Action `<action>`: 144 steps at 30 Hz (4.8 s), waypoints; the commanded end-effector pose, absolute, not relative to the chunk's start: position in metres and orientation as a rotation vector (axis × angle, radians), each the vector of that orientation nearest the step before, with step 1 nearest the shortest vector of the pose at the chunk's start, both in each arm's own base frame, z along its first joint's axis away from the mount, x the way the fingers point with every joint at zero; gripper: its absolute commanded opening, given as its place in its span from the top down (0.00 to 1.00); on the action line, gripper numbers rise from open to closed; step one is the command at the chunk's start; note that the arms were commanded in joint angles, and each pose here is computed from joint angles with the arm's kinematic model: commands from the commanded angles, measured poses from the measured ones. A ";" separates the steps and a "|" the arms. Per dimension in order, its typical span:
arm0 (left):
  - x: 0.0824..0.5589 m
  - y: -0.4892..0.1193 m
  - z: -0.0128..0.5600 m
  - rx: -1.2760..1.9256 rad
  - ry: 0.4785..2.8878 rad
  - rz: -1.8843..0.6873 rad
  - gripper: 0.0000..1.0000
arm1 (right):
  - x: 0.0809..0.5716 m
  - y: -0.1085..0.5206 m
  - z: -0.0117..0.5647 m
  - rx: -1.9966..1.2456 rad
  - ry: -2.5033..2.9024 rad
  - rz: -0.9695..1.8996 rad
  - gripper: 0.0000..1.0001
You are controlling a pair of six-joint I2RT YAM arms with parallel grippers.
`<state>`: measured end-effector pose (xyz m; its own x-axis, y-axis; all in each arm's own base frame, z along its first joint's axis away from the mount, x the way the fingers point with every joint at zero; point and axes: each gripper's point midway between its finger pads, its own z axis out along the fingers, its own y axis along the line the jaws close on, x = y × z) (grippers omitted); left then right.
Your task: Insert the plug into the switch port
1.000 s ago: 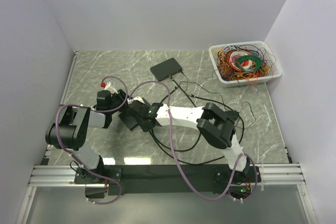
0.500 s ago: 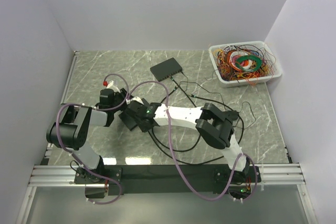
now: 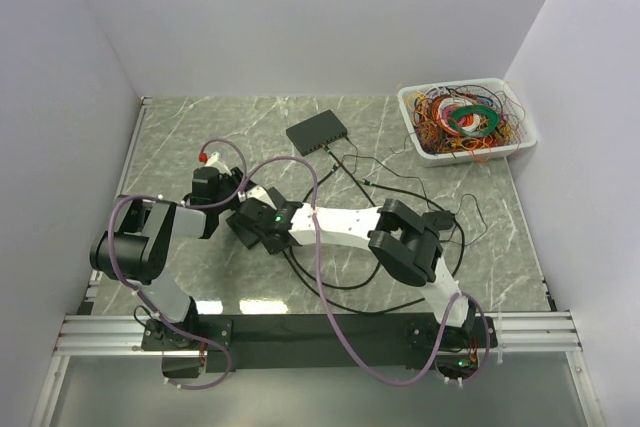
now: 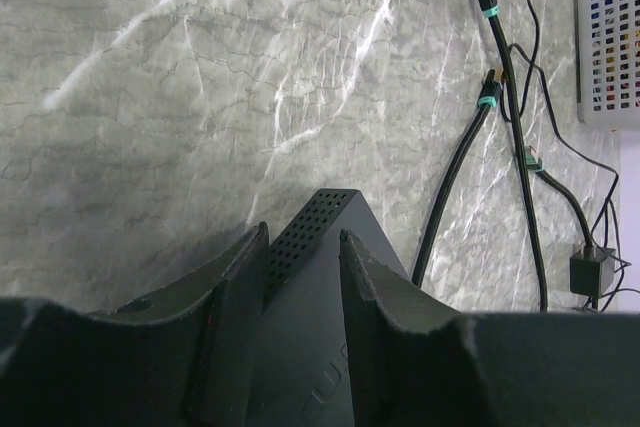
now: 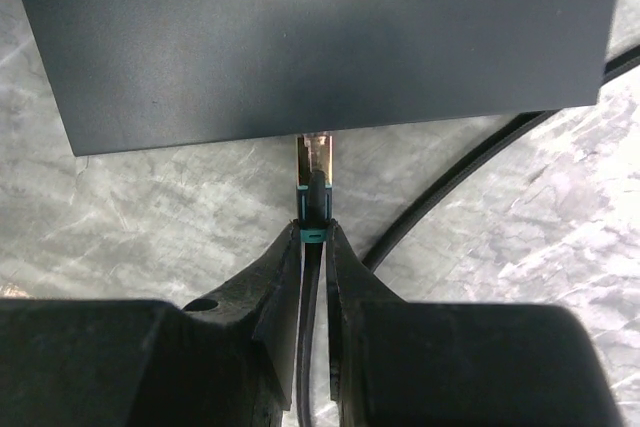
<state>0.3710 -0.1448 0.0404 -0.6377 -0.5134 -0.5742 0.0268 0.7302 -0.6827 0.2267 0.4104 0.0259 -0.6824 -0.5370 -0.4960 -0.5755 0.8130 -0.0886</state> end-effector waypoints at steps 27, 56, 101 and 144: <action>0.347 -0.170 0.013 -0.280 2.290 -0.886 0.62 | 0.278 0.437 0.068 -0.652 2.256 0.104 1.00; 0.337 -0.184 0.007 -0.242 2.320 -0.940 0.68 | 0.336 0.470 0.103 -0.500 2.203 0.292 1.00; 0.406 -0.068 0.132 -0.586 2.099 -0.304 0.22 | 0.407 0.449 0.054 -0.331 2.287 0.522 1.00; 0.298 -0.012 0.192 -0.678 1.663 -0.312 0.22 | 0.333 0.432 0.220 -0.535 2.008 0.685 0.12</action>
<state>0.3023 -0.0271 0.1923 -0.1539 -0.5963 -0.7879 -0.2223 0.7978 -0.5605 0.3552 0.4393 0.1613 -0.5908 -0.1310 -0.7961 -0.5566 0.7805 0.2846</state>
